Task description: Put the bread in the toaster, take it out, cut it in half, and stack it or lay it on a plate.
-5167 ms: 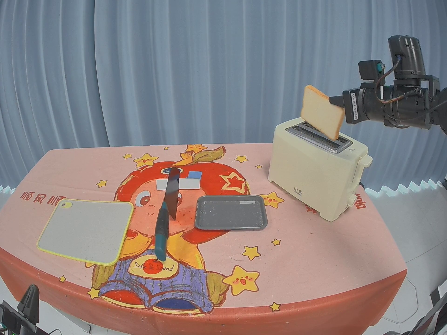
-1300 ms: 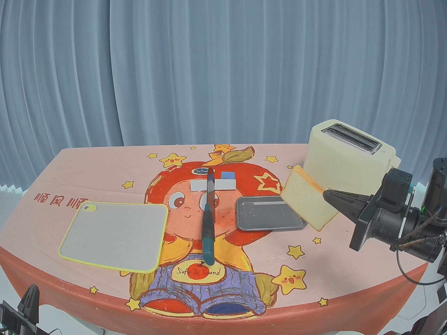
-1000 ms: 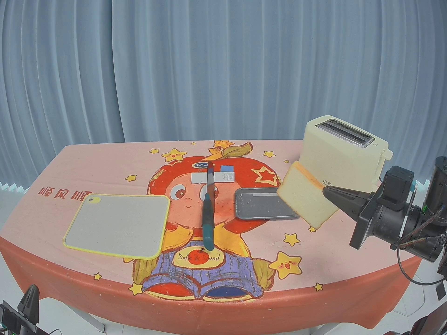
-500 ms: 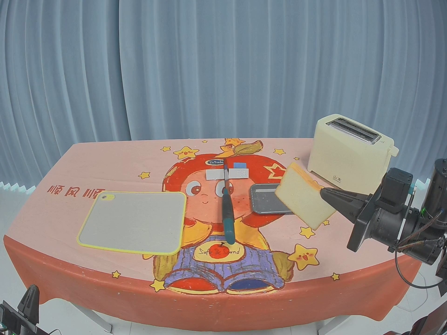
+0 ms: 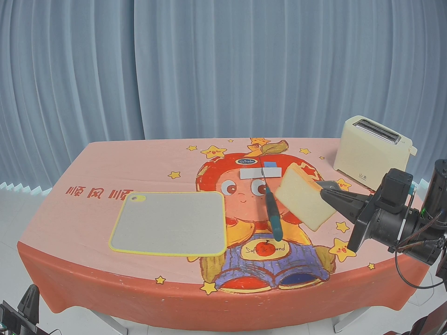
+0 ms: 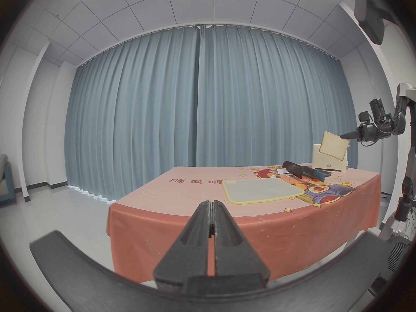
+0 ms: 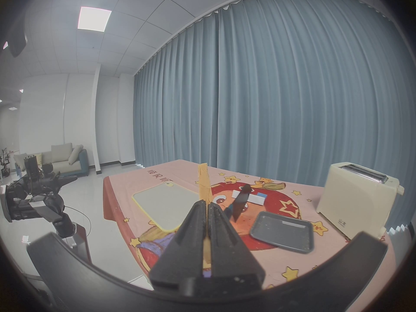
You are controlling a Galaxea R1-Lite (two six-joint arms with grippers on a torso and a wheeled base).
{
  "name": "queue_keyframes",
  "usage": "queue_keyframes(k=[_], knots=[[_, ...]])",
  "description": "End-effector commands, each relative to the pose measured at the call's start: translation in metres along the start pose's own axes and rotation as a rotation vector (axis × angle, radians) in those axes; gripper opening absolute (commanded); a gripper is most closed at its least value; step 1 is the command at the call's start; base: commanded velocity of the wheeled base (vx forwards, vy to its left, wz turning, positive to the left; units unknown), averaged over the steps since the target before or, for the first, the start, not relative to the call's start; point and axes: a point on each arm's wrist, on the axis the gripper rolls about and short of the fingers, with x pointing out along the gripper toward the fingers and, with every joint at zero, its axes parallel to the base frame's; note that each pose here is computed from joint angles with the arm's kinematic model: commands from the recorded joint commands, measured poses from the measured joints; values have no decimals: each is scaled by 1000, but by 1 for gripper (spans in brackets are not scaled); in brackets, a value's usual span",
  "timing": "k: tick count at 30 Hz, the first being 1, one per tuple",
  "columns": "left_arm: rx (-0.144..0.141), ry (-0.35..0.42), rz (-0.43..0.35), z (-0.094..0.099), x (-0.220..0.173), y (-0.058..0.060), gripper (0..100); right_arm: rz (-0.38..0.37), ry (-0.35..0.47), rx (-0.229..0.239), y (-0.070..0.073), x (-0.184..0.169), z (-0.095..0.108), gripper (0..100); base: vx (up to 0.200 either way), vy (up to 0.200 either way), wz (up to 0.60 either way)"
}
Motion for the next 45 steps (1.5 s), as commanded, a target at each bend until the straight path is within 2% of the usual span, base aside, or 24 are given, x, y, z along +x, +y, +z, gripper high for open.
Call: queue_keyframes(k=[1,12,26,29,36,40,45], knots=[[-1,12,0,-5,1,0,0,1,3,0,0,0,-1,0,0,200,0],[-1,12,0,-5,1,0,0,-19,1,-1,1,1,0,0,0,200,0],[1,12,1,-5,1,0,0,6,16,15,6,1,-4,0,0,0,0],[1,12,1,-5,1,0,0,3,45,15,6,5,-10,0,0,0,0],[-1,12,0,-5,1,0,0,-3,36,55,6,7,-7,0,0,0,0],[1,12,0,-5,1,0,0,-34,48,56,6,6,-11,0,0,0,0],[1,12,1,-5,1,0,0,-8,61,66,12,6,-14,0,0,0,0]])
